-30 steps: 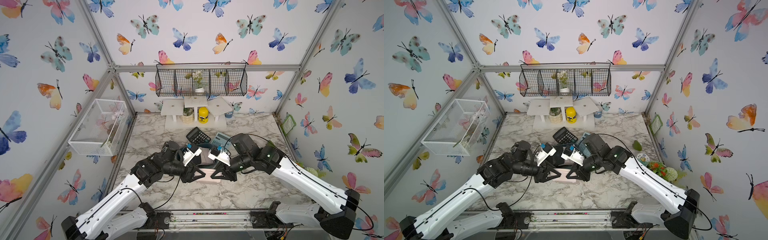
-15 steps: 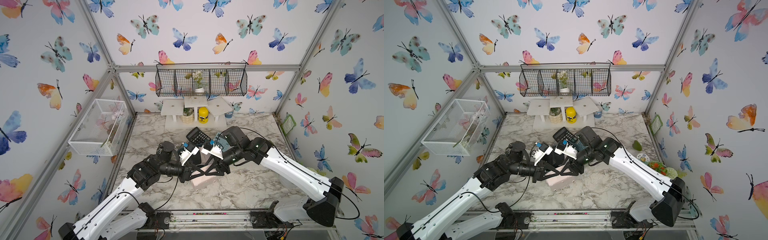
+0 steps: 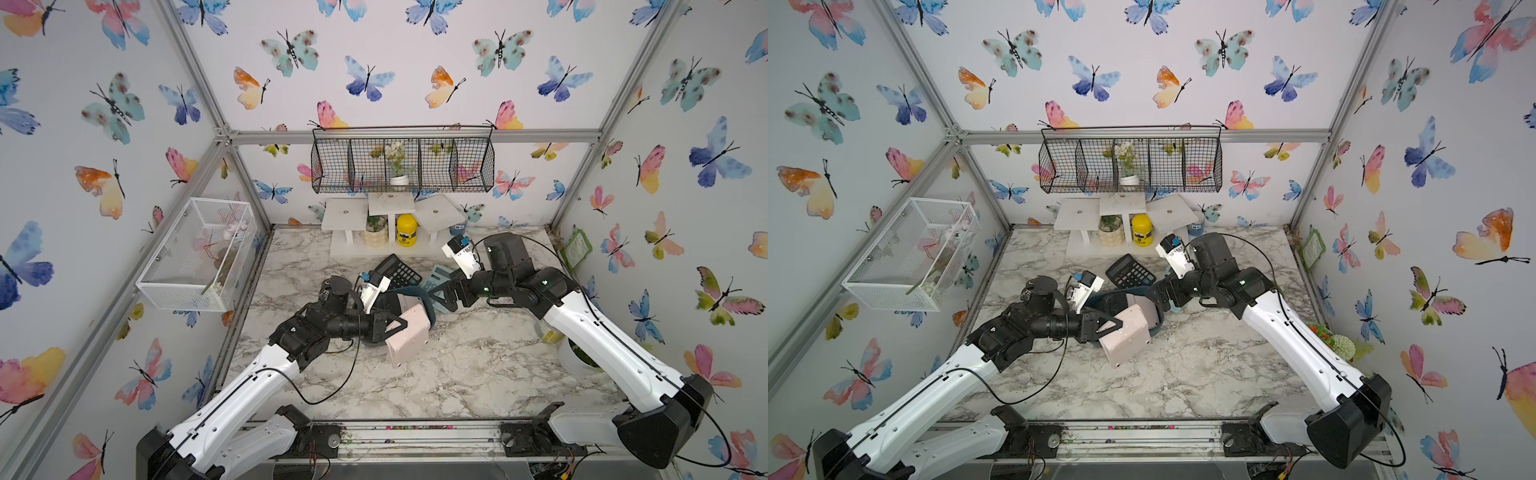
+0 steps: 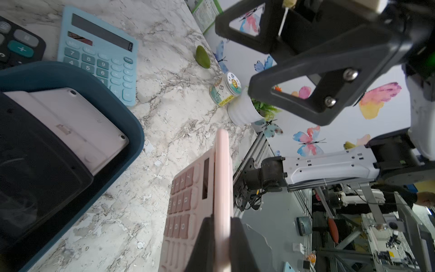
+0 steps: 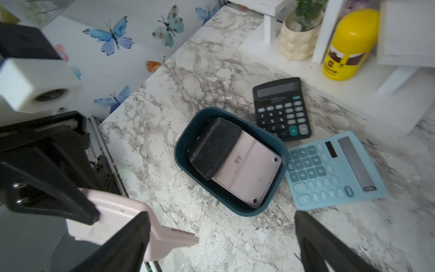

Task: Put the calculator in the storage box
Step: Place the calculator in the storage box.

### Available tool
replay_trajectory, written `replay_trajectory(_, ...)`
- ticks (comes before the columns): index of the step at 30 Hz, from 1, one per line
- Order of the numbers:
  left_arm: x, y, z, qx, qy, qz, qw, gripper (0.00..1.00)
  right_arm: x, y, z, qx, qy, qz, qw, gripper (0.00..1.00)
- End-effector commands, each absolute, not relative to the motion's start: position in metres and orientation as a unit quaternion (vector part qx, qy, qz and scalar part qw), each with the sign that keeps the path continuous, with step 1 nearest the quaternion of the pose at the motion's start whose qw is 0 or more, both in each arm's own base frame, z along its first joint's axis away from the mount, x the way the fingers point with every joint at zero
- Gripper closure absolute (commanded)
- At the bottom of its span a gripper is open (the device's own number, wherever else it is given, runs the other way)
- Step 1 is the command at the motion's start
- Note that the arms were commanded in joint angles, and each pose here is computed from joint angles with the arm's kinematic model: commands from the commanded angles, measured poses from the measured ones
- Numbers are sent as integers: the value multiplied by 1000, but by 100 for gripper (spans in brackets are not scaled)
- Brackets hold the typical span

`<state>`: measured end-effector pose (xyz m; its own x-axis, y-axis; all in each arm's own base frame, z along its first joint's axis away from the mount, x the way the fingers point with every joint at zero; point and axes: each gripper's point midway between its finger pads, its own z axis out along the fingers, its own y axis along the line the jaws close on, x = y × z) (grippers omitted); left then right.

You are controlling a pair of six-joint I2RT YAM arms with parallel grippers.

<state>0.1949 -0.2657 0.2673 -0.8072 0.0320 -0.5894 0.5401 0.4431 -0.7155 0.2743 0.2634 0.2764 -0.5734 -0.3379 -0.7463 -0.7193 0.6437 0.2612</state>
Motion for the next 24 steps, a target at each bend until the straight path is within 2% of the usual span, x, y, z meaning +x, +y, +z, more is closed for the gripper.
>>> replay_trajectory(1,241,-250,311,56,783,-498,369,98,293,238,260,-229,876,239,351,2)
replay_trajectory(6,266,-218,314,-83,762,-476,431,95,296,223,243,-179,890,225,353,1)
replay_trajectory(13,273,-207,307,-200,722,-454,483,96,301,200,232,-115,904,201,360,1)
replay_trajectory(24,292,-235,272,-296,703,-429,483,100,295,186,228,-94,905,195,367,1)
